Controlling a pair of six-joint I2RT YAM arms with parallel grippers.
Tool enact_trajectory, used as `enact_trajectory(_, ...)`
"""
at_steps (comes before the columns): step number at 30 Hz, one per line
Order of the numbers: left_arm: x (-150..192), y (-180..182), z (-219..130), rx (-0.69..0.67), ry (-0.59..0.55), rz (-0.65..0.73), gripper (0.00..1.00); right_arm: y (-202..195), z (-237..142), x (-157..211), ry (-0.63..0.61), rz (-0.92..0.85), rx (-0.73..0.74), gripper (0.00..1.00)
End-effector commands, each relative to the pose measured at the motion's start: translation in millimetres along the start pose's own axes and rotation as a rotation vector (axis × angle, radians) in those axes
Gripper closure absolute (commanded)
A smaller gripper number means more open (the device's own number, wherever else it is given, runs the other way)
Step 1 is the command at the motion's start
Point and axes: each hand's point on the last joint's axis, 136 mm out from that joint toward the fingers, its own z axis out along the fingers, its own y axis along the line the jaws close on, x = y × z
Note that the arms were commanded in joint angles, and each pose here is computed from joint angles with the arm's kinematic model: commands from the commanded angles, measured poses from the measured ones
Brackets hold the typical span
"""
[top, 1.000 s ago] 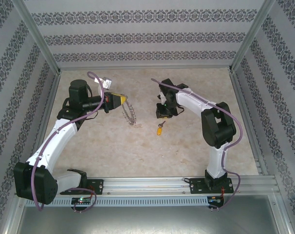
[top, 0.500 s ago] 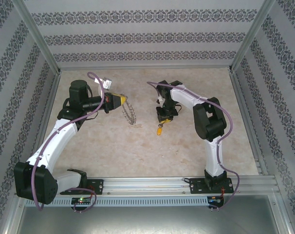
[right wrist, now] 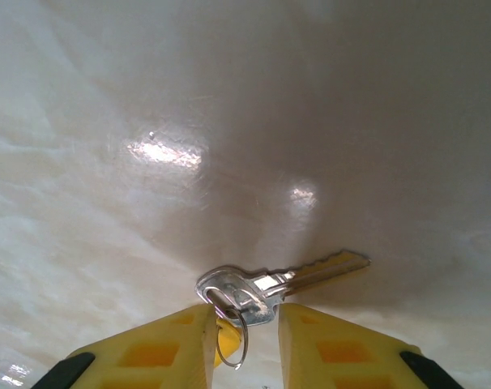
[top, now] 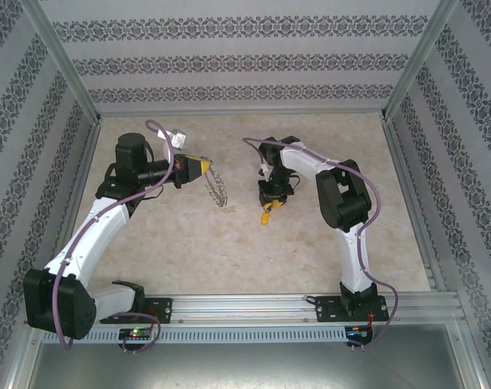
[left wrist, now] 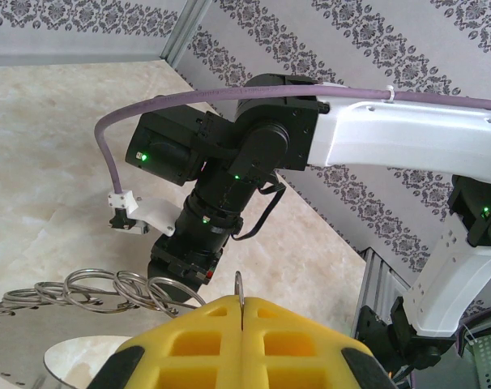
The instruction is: Put the keys on the keyring
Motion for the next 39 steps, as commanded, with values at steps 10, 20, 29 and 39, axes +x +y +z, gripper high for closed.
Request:
enact_trajectory(10, -5, -11, 1, 0.034, -0.015, 0.066, 1.00, 6, 10, 10, 0.044, 0.000, -0.014, 0.74)
enact_trajectory(20, -4, -11, 0, 0.033, -0.016, 0.068, 1.00, 4, 12, 15, 0.061, -0.002, -0.008, 0.76)
enact_trajectory(29, -4, -12, -1, 0.032, -0.019, 0.067, 1.00, 5, 13, 14, 0.056, 0.002, -0.014, 0.78)
enact_trajectory(39, -1, -14, -4, 0.024, -0.016, 0.070, 1.00, 9, 16, 15, 0.056, 0.018, -0.042, 0.83)
